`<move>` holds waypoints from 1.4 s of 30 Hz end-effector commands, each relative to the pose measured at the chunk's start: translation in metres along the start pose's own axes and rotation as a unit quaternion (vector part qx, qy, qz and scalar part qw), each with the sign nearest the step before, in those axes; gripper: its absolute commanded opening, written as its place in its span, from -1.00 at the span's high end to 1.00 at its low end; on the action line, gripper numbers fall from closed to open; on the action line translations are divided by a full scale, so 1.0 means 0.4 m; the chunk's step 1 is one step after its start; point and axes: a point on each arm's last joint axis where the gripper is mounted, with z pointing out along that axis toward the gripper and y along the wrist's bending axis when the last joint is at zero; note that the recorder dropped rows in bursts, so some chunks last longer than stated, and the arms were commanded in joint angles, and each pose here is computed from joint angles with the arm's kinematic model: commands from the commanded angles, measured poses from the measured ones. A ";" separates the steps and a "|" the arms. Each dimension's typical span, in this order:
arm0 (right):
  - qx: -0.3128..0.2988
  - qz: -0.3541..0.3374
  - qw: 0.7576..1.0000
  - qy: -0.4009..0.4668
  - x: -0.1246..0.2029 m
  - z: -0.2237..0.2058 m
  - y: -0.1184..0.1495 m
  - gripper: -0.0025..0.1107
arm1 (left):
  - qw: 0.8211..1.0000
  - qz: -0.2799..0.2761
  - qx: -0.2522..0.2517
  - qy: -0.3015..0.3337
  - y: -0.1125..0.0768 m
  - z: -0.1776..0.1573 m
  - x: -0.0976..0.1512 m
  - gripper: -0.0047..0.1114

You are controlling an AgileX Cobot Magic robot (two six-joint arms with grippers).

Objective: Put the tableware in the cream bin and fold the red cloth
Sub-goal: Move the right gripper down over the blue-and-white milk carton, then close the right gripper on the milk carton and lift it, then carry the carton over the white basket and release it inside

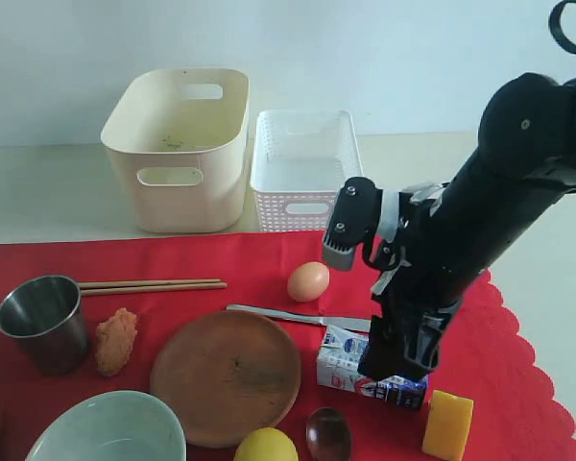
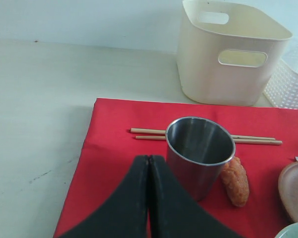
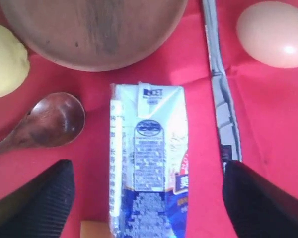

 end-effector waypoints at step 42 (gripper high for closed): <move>0.068 0.113 0.991 -0.038 -0.107 -0.053 -0.041 0.96 | 1.000 0.000 -0.001 -0.005 0.000 0.000 0.000 0.92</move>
